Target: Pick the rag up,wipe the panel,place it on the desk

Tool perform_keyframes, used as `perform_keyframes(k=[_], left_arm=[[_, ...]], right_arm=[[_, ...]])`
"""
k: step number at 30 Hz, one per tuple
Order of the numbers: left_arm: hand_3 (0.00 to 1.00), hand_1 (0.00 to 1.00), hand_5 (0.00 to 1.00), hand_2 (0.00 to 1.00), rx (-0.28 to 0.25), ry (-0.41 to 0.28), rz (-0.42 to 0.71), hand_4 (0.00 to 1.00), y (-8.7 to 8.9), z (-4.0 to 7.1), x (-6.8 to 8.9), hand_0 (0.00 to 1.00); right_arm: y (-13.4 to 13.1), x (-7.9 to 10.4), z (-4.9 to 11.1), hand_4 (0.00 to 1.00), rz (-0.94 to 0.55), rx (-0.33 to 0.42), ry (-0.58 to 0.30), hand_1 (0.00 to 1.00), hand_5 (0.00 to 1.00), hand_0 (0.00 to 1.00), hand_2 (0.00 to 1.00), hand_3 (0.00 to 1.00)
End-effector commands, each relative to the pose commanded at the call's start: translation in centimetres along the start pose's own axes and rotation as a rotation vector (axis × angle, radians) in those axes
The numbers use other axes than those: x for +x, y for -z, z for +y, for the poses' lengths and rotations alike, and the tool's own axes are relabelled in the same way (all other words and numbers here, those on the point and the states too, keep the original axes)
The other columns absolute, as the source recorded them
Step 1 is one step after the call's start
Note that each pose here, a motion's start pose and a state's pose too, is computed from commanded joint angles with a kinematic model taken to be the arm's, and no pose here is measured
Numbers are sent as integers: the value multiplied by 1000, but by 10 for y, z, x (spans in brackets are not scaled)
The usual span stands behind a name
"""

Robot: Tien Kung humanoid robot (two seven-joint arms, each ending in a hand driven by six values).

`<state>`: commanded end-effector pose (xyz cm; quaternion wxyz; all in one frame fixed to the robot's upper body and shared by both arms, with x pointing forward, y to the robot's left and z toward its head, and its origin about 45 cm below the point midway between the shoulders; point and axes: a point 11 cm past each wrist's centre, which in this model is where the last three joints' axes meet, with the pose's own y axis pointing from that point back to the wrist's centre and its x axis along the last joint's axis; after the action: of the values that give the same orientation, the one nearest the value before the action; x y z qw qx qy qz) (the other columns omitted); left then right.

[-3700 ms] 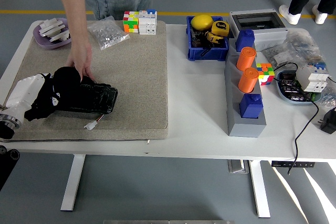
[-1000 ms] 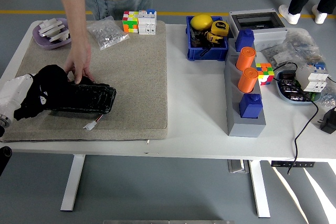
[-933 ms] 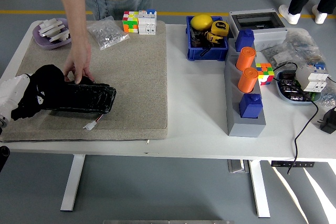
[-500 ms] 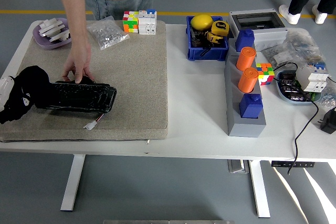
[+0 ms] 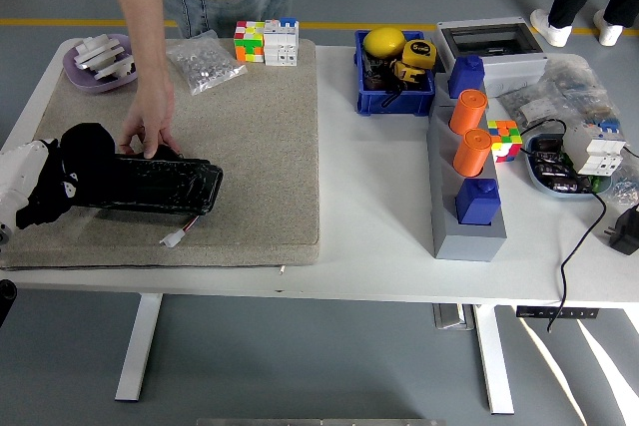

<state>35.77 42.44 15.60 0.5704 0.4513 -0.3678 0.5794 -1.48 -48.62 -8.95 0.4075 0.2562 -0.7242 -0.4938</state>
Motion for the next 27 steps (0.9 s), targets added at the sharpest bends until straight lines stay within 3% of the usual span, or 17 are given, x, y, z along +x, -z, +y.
perform_keyframes(k=[14,27], left_arm=[[411,218,2,570,-155,101,-2,2,-59,-2,-34,263],[410,215,2,567,-302,146,-7,2,-115,2,-48,263]], right_arm=[[2,0,0,998,-4,4,-2,639,484,734,684,605],[3,0,0,998,-4,6,0,639,486,735,684,605]])
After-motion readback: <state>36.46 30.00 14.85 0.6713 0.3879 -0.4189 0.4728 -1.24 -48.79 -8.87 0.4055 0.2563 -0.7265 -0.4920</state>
